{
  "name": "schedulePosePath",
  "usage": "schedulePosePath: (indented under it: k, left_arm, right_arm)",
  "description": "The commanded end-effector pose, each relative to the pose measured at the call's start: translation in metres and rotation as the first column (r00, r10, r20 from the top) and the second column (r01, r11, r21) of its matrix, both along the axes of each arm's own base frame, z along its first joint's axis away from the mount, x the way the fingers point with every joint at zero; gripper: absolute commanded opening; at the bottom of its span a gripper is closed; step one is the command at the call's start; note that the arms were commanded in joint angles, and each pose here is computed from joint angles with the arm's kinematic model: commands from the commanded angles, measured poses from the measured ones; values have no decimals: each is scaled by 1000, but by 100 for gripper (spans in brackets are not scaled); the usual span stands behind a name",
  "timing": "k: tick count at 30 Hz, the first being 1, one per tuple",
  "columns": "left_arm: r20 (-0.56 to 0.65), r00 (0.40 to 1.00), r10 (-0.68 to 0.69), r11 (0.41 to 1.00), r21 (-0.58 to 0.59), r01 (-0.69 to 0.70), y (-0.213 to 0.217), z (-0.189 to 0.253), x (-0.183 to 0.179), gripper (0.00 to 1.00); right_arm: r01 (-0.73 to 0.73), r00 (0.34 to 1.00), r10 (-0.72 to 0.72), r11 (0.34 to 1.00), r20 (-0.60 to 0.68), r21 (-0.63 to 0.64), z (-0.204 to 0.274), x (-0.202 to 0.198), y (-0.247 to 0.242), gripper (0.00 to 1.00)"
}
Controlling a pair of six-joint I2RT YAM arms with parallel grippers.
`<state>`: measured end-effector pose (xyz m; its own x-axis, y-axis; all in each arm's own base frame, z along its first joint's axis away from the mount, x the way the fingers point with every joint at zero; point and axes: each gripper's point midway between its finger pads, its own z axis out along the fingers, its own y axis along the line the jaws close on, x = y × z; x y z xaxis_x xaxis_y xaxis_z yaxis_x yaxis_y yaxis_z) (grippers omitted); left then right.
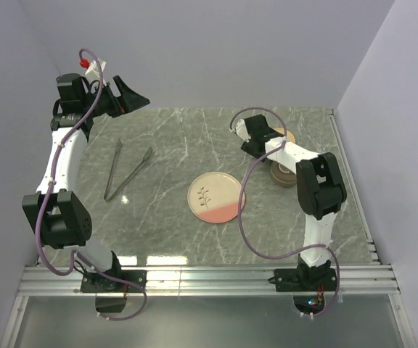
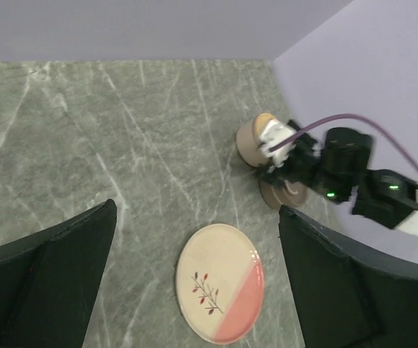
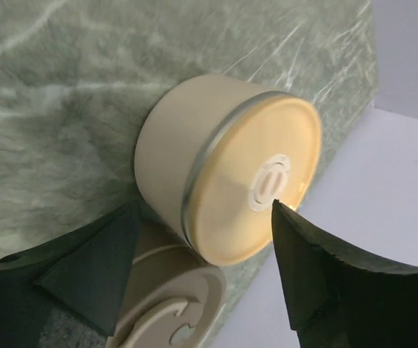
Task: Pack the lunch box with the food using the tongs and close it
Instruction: Move the lunch box
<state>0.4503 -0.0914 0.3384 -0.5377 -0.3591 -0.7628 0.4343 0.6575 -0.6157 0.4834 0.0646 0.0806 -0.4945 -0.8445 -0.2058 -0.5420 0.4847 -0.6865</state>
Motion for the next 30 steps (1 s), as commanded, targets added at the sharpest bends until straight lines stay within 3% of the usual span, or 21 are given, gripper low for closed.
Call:
schedulePosePath:
  k: [1,9,12,17,20,28,30]
  left_arm:
    - [28,999,24,996,80,-26,8,2,5,99]
    - [19,976,219,941,261,-216,45,-17,8,99]
    - [11,972,236,928,295,-229,50,-18,1,99]
    - [8,963,269,907,334,-256,58,-33,-15,99]
    - [25,971,239,900,370,-231,58,-42,-27,99]
    - [22,977,213,848,492,-196,65,-90,-74,99]
    - [67,980,188,818,542,-193,68,-91,-84,99]
  right_arm:
    - [19,988,-48,980,147,198,85,8,16,82]
    - [-19,970,-97,884,224,467,177,-37,29,100]
    - [-22,962,-139,821,237,571,204,-62,25,100]
    - [-19,965,-193,626,179,779,211,-102,21,100]
    - [-25,953,-241,546,186,838,214,-130,9,100]
    - [103,956,-295,356,7,929,147,-175,9,100]
    - [100,937,-349,324,21,941,144,-182,1,100]
